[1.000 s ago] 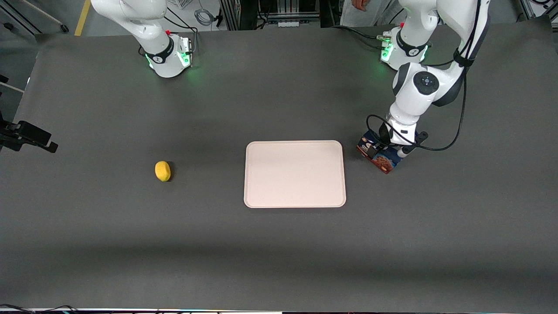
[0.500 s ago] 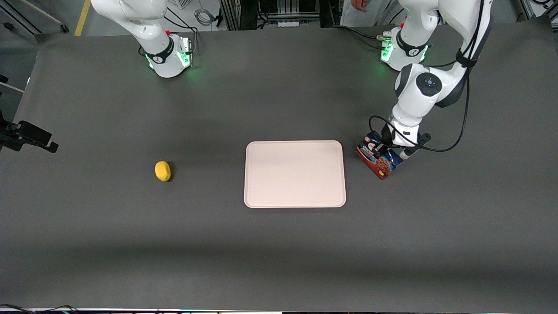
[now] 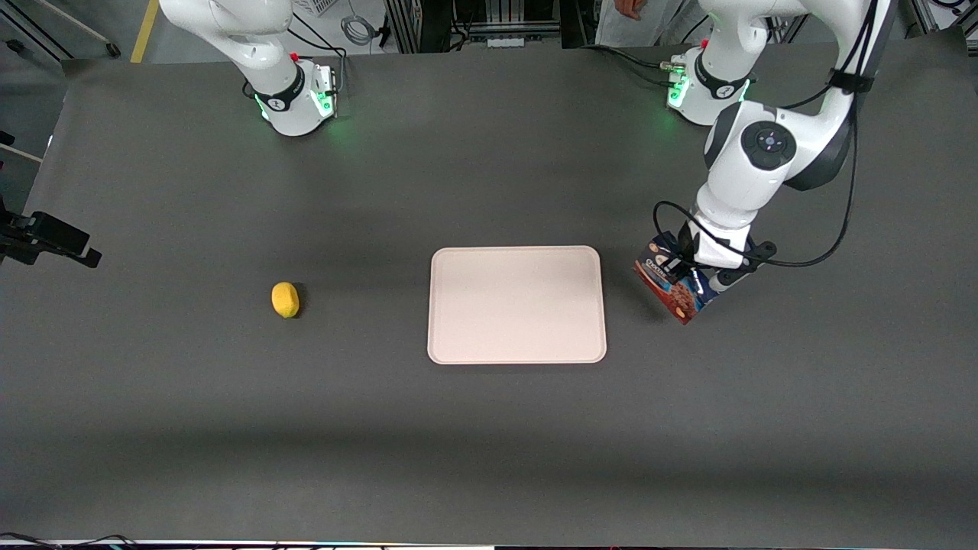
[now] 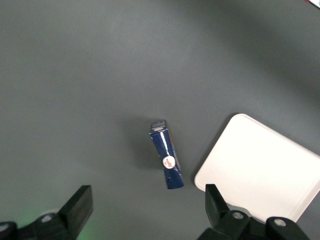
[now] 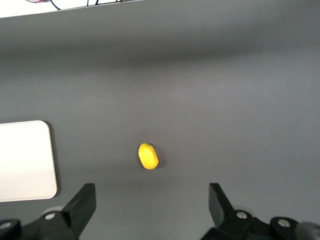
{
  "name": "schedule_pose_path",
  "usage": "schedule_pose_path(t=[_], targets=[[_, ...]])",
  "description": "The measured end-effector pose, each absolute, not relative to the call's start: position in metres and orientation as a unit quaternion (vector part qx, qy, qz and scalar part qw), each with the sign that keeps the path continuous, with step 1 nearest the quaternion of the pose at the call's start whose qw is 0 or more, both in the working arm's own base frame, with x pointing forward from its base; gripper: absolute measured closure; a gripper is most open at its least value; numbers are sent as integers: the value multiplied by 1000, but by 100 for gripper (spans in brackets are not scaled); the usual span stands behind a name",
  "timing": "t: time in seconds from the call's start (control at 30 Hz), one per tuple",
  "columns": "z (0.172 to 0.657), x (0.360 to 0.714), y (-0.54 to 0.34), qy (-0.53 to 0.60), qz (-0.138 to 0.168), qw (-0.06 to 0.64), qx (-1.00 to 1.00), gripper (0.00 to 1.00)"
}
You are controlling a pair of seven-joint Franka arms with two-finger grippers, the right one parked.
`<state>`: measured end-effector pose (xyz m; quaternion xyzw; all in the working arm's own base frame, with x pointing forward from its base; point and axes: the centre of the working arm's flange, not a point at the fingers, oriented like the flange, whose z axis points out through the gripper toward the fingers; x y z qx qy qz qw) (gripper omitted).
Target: Place cookie box on tray
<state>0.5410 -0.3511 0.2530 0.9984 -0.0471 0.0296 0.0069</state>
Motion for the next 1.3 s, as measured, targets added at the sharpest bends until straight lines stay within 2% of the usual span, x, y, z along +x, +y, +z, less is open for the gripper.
schedule_pose_path(t=[0.17, 0.2, 0.27, 0.37, 0.57, 0.77, 0.97, 1.3], targets=[[253, 543, -349, -45, 33, 9, 998, 27], [254, 543, -349, -45, 33, 9, 998, 18], [254, 544, -349, -45, 33, 9, 998, 8], [254, 544, -349, -44, 34, 10, 998, 0], [268, 553, -351, -39, 46, 16, 998, 0], [309, 563, -349, -19, 47, 31, 998, 0], [388, 567, -334, -28, 39, 52, 997, 0], [531, 560, -226, -46, 55, 9, 997, 0]])
